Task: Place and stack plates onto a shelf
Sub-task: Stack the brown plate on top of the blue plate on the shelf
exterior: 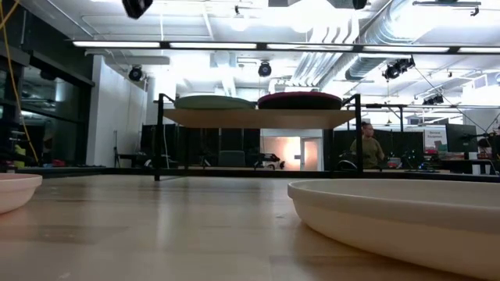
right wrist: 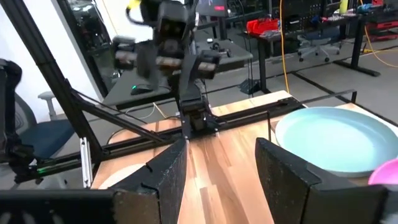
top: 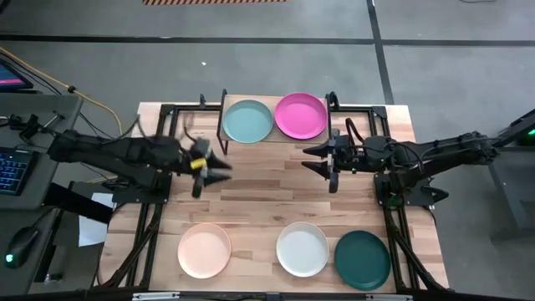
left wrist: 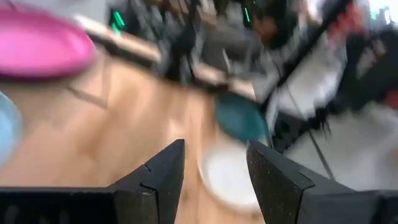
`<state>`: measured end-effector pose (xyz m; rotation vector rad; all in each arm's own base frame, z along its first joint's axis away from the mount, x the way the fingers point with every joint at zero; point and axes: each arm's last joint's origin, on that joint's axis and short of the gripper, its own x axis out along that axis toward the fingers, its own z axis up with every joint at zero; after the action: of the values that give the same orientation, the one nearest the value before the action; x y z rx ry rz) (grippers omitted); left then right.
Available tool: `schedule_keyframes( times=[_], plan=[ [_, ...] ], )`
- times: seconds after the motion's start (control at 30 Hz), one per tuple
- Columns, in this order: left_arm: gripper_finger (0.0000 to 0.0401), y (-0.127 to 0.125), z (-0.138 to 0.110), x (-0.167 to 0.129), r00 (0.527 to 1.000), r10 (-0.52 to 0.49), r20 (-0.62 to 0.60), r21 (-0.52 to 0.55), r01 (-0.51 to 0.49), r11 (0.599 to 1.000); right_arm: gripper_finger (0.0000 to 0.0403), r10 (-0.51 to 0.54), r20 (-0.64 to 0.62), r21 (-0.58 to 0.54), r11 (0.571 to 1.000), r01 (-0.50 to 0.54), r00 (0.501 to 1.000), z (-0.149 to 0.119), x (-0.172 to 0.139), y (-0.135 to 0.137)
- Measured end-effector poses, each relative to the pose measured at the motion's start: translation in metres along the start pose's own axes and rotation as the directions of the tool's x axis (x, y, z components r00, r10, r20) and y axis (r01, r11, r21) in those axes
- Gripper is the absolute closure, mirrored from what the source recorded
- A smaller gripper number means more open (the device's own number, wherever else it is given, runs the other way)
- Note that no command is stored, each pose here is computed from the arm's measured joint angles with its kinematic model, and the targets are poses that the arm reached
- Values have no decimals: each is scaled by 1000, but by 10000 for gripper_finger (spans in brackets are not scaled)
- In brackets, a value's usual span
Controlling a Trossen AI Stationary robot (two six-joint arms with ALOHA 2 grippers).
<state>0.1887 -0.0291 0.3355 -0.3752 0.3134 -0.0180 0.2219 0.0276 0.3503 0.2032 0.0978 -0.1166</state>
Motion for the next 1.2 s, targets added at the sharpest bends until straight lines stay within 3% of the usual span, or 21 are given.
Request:
schedule_keyframes(
  times=[0.1,0.17,0.3,0.4,0.6,0.73,1.03,1.2],
  plan=[
    [240,-7,-22,12,980,-13,-199,27,18,999,231,-3,-13,22,1000,3,1000,-1,0,0],
    [240,-10,-40,21,941,20,-339,76,6,997,231,-5,-22,34,999,6,1000,-2,0,0],
    [240,-10,-75,33,791,136,-597,190,-26,981,231,-9,-38,32,999,10,999,-4,0,-1],
    [240,-9,-100,42,691,187,-698,237,-23,971,231,-9,-38,33,999,11,999,-4,0,-1],
    [240,-12,-147,58,602,107,-791,197,85,977,231,-13,-55,56,998,17,998,-6,0,-1],
    [240,-17,-166,64,604,81,-793,201,135,970,231,-19,-78,66,998,24,997,-8,0,-2],
    [240,-8,-205,73,497,216,-840,302,99,948,231,-28,-91,86,996,36,995,-9,0,-2],
    [257,-8,-209,77,484,226,-846,305,91,948,231,-33,-105,83,996,42,994,-11,0,-3]
  ],
)
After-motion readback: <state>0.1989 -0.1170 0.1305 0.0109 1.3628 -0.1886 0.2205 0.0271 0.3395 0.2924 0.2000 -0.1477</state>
